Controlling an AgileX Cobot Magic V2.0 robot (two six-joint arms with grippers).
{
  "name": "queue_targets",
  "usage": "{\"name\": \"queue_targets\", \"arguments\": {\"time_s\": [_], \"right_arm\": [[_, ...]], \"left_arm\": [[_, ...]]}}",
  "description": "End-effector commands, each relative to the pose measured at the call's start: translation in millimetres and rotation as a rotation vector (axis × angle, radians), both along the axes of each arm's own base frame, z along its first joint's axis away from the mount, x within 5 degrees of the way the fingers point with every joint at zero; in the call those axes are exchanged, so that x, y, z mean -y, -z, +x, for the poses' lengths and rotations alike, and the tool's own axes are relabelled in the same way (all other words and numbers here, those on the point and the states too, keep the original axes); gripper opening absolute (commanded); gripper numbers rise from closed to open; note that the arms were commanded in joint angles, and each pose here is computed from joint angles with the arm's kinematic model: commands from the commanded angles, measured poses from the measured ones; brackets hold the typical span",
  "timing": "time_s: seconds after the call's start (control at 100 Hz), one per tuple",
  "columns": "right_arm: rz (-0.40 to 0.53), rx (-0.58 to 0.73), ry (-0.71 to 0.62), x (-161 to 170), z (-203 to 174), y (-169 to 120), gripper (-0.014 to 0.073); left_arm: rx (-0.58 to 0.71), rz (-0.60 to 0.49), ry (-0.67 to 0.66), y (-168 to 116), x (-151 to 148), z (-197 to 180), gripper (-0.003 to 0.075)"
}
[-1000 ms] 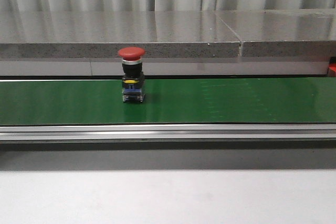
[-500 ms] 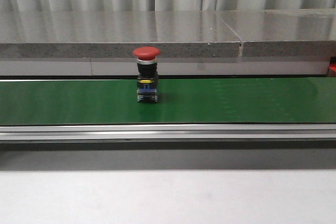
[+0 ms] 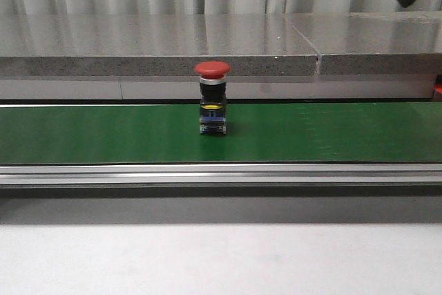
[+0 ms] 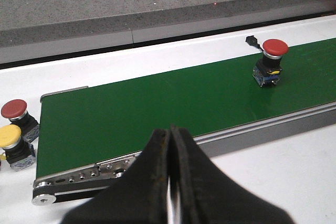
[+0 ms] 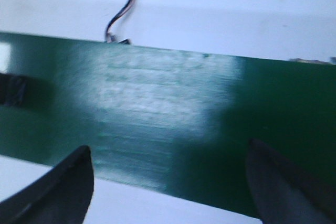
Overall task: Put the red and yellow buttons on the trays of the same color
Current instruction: 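Lower the right gripper onto the red button on the belt, then carry the red button to the red tray and release it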
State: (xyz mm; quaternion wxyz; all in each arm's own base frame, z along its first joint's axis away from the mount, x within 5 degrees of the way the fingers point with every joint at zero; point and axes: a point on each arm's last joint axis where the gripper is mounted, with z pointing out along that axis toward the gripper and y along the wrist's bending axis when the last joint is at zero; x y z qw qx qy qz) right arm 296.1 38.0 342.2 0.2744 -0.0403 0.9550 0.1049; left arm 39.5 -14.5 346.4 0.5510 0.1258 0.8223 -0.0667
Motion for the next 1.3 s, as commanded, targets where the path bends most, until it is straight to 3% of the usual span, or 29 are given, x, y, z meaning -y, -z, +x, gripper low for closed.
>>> {"name": "queue_targets", "arguments": {"time_s": [0.0, 0.51, 0.76, 0.99, 1.07, 1.19, 1.29], "right_arm": [[-0.018, 0.056, -0.117, -21, -2, -21, 0.0595], [-0.090, -0.092, -0.599, -123, 29, -3, 0.0595], [-0.083, -0.102, -0.683, -148, 52, 23, 0.0595], [-0.081, -0.061, -0.661, -156, 68, 40, 0.0585], [-0.083, -0.031, -0.652, -156, 71, 39, 0.0506], [-0.093, -0.021, -0.649, -156, 72, 39, 0.0279], [-0.093, -0.023, -0.651, -155, 71, 38, 0.0171]], "left_arm": [[0.071, -0.034, 0.006, -12, 1, 2, -0.0021], [0.071, -0.034, 0.006, -12, 1, 2, -0.0021], [0.071, -0.034, 0.006, -12, 1, 2, -0.0021], [0.071, -0.034, 0.006, -12, 1, 2, -0.0021], [0.071, -0.034, 0.006, -12, 1, 2, -0.0021], [0.071, -0.034, 0.006, -12, 1, 2, -0.0021], [0.071, -0.034, 0.006, -12, 1, 2, -0.0021]]}}
